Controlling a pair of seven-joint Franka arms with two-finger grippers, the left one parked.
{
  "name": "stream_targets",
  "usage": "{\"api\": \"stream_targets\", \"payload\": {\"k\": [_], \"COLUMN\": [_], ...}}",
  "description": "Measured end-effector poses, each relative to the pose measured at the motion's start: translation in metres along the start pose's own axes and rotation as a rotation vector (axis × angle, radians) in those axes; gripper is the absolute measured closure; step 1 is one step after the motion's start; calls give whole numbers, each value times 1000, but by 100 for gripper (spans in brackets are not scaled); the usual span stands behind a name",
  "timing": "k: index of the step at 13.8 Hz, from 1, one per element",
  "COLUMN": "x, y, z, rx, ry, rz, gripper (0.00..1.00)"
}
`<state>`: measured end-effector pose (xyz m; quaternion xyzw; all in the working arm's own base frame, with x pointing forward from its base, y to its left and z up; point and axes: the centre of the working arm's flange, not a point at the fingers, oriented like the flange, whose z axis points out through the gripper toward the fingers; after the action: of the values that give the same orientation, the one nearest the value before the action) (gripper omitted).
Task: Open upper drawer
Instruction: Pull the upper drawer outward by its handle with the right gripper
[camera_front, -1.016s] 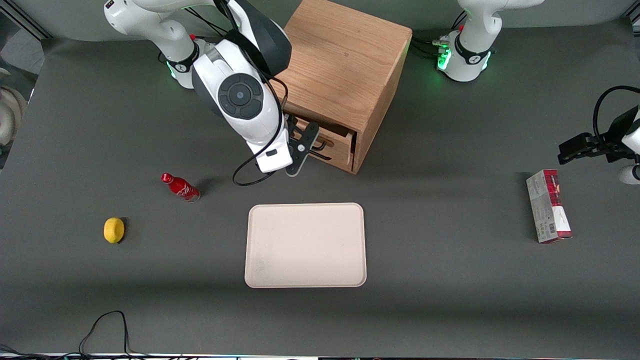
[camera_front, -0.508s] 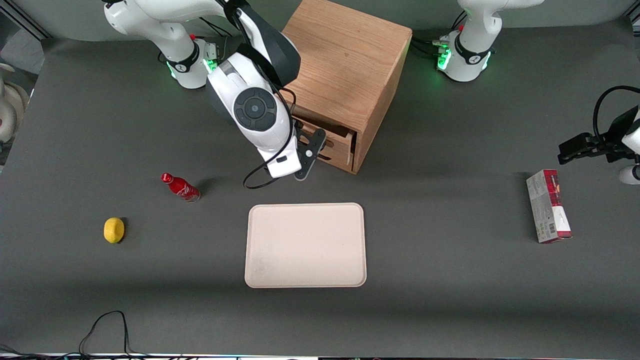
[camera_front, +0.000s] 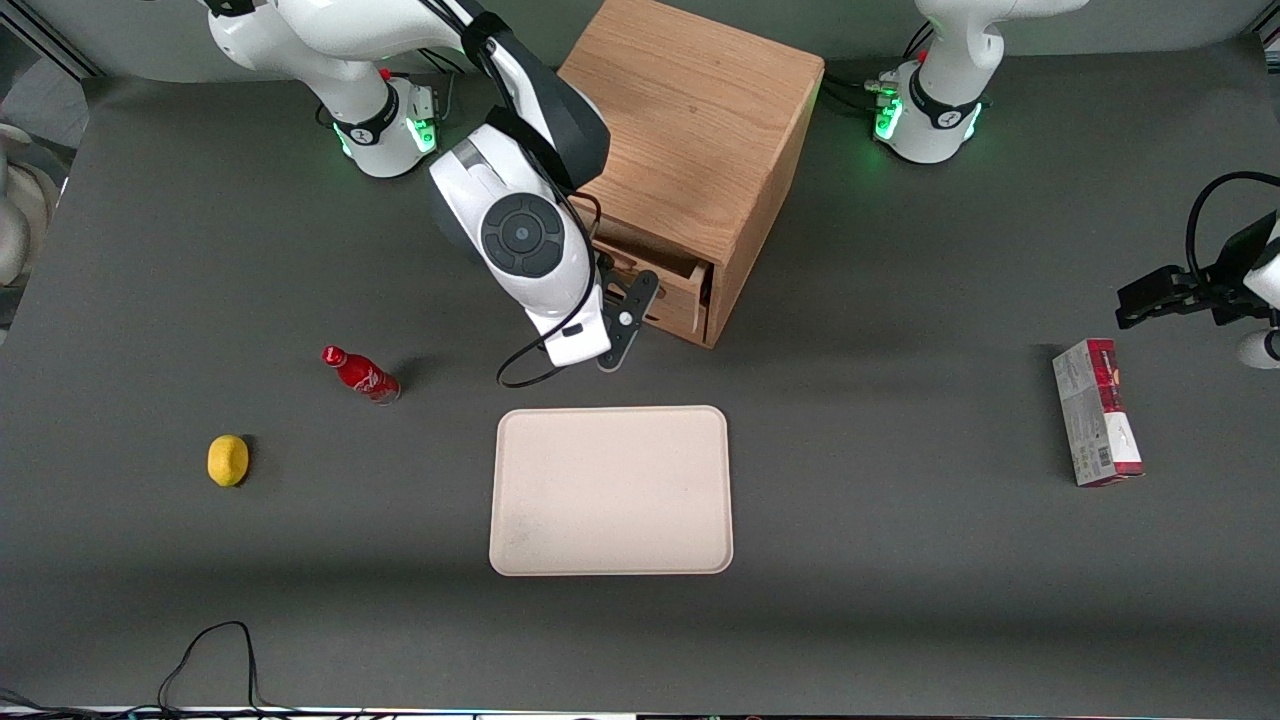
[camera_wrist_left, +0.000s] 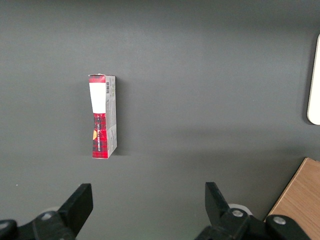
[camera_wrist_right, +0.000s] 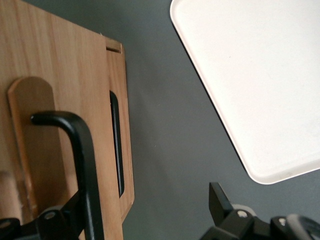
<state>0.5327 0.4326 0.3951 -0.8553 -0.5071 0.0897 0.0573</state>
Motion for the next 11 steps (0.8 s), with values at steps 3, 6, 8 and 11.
{"api": "stream_targets", "payload": {"k": [3,6,8,11], "x": [1,-5,-9,-15], "y": [9,25,34,47], "z": [4,1,0,-2], "rx": [-8,-13,-12,-11], "ry": [13,27,29,33], "rz": [12,36,51,70], "gripper": [0,0,0,0]}}
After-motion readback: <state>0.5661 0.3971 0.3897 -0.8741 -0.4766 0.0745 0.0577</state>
